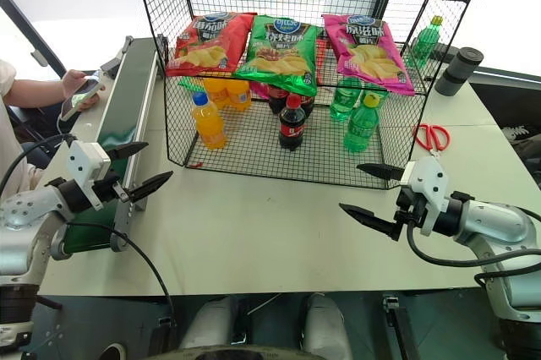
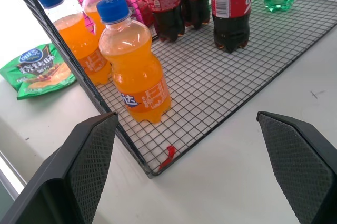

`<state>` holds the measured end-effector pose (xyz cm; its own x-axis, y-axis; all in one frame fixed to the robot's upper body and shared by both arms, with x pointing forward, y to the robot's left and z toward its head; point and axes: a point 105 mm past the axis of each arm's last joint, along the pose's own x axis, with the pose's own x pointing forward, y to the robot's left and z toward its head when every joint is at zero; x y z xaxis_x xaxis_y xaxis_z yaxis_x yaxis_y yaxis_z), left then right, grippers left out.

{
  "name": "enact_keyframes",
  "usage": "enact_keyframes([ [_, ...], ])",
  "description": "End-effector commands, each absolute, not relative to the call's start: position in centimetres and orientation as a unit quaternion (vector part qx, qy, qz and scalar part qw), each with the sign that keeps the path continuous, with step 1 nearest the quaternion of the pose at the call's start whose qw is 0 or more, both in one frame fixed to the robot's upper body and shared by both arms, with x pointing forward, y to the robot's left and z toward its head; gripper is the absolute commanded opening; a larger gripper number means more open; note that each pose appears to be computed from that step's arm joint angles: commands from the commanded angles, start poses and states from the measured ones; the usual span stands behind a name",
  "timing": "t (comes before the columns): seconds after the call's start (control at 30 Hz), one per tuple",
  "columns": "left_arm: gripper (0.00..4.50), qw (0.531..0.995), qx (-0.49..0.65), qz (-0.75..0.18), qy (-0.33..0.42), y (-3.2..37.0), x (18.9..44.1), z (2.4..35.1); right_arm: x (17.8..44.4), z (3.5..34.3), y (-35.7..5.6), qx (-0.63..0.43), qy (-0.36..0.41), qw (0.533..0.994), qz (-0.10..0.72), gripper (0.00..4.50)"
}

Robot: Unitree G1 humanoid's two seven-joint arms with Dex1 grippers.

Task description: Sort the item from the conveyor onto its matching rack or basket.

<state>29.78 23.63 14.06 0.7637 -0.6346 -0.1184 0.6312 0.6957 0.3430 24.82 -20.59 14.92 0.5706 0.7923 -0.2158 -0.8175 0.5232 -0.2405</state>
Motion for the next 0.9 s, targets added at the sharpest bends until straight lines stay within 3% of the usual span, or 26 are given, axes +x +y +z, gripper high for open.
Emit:
enact_keyframes([
  [0.03,4.50,0.913,0.188,-0.362,-0.016,23.0,29.6,14.5,25.0,15.5,-20.4,-0.180,0.026,0.868,0.461,4.43],
  [0.9,4.50,0.906,0.194,-0.376,-0.028,22.1,29.7,13.9,25.8,15.1,-20.5,-0.193,0.024,0.869,0.455,4.43],
])
